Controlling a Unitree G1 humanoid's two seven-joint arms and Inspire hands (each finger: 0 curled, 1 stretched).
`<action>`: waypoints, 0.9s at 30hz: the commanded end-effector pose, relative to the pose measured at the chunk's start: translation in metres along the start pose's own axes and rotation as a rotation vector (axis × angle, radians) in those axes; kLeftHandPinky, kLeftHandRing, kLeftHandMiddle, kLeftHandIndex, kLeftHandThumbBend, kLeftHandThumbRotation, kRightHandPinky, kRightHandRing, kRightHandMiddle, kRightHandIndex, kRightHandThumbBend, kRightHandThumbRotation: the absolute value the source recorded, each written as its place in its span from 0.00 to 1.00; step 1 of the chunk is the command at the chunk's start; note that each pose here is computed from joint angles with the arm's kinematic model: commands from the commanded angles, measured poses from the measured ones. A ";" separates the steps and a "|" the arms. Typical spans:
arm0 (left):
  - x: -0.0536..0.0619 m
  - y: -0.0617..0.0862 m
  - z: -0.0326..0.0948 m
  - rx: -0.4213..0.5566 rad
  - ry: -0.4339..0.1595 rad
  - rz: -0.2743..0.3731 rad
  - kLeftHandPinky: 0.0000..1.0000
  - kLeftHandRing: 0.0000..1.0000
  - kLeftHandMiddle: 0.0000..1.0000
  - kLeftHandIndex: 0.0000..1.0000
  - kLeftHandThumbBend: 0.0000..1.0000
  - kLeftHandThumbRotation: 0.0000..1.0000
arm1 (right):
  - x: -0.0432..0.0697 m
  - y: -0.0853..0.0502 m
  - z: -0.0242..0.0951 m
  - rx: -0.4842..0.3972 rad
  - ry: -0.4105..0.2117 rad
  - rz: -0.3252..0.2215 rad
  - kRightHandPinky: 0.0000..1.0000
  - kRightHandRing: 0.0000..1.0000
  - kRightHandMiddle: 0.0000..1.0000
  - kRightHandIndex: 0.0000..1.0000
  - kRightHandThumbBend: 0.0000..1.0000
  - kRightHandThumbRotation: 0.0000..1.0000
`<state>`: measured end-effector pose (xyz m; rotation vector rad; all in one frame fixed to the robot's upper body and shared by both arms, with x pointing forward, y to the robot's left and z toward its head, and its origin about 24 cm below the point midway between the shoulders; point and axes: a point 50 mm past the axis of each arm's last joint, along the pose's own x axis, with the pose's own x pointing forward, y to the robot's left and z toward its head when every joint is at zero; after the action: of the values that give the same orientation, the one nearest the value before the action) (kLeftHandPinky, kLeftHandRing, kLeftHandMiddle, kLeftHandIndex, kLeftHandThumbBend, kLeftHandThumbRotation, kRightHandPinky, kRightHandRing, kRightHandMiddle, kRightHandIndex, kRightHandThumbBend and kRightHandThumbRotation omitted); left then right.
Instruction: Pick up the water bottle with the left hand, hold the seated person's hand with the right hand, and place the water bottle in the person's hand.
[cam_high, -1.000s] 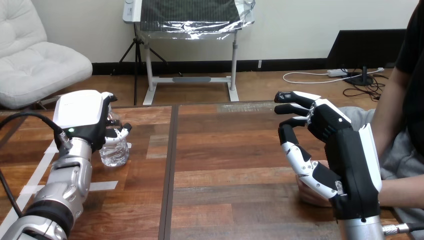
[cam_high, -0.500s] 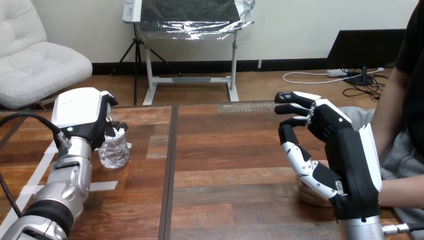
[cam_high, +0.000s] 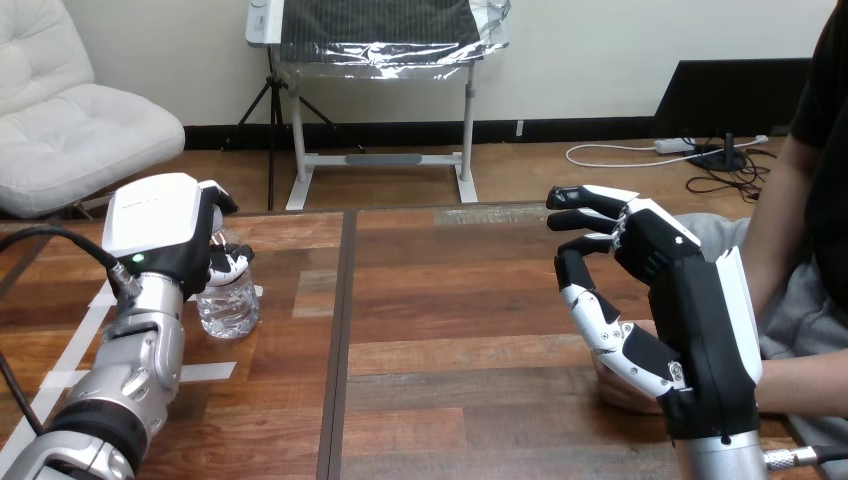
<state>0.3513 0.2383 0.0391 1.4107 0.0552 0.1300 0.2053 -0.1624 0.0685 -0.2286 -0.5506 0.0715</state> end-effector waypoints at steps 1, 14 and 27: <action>0.001 0.000 0.010 -0.056 -0.017 0.016 0.52 0.64 0.71 0.67 0.53 0.21 | 0.019 -0.004 0.015 -0.017 -0.108 -0.012 0.57 0.68 0.74 0.67 0.31 0.18; -0.004 -0.004 0.014 -0.162 -0.041 0.037 0.52 0.63 0.70 0.66 0.55 0.16 | 0.020 -0.004 0.015 -0.010 -0.112 -0.011 0.57 0.68 0.74 0.66 0.31 0.19; -0.013 -0.014 0.020 -0.246 -0.055 0.026 0.54 0.65 0.72 0.69 0.56 0.16 | 0.020 -0.004 0.016 -0.013 -0.117 -0.010 0.57 0.68 0.73 0.66 0.30 0.18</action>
<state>0.3411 0.2284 0.0273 1.2248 0.0214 0.1328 0.2053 -0.1623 0.0688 -0.2309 -0.5513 0.0720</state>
